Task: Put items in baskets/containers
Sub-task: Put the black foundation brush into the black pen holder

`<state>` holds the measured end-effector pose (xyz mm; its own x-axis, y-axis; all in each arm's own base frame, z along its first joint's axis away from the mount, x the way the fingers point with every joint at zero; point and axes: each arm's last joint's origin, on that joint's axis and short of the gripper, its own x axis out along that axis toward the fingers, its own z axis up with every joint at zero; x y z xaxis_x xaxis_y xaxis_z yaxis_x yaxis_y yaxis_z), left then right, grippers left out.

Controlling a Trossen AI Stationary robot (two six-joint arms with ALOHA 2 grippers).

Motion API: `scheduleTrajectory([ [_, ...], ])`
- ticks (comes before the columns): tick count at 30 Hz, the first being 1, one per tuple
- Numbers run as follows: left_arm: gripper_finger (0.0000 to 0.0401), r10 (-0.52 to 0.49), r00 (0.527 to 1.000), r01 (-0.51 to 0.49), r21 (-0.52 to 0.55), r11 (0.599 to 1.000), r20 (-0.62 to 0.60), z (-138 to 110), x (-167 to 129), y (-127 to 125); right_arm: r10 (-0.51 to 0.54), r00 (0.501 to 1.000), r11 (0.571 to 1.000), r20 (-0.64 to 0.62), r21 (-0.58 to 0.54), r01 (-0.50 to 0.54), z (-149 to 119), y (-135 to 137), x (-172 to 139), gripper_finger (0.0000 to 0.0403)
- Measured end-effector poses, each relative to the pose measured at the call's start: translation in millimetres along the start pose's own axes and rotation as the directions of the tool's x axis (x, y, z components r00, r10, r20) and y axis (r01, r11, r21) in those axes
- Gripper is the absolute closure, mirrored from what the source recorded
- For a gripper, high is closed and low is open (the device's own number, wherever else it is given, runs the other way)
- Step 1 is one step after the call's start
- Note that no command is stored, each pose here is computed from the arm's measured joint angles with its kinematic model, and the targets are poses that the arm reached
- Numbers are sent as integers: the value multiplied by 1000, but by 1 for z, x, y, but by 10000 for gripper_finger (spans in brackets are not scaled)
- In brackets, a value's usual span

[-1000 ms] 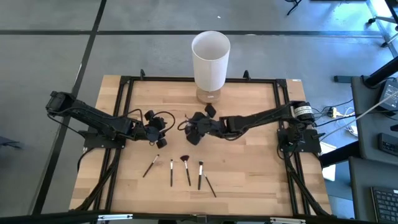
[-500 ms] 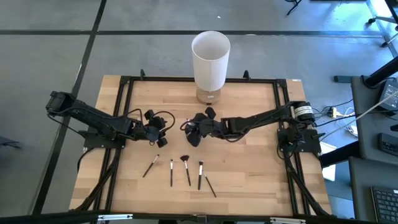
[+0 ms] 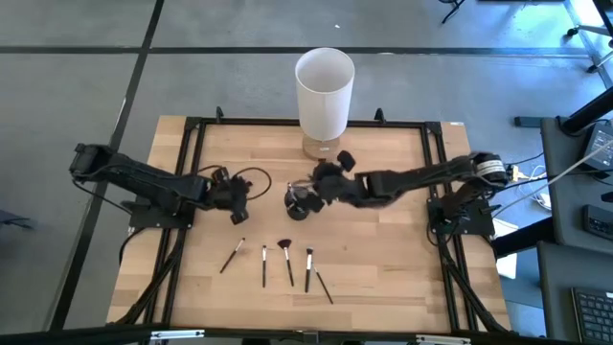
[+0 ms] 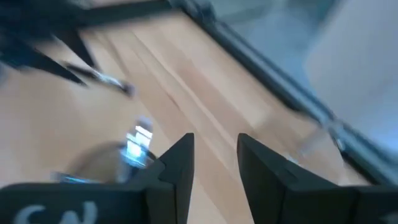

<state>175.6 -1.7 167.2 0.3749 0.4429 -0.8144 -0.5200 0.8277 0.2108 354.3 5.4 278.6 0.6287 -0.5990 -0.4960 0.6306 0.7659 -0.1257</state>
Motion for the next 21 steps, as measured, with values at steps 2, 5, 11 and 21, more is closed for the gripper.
scheduleTrajectory([
  [2,260,-23,999,22,-18,1000,-24,11,-3,5,4,998,1000,-55,15,-3,-3,-8,6,278],
  [5,260,-124,989,121,-39,992,-80,23,-4,15,57,994,998,-90,23,-56,-2,-12,11,277],
  [11,260,-216,950,182,-161,970,-226,20,8,43,85,991,996,-106,-7,-86,0,-18,14,276],
  [21,235,-245,940,205,-183,962,-238,22,14,62,82,992,995,-98,-41,-87,-6,-28,7,276],
])
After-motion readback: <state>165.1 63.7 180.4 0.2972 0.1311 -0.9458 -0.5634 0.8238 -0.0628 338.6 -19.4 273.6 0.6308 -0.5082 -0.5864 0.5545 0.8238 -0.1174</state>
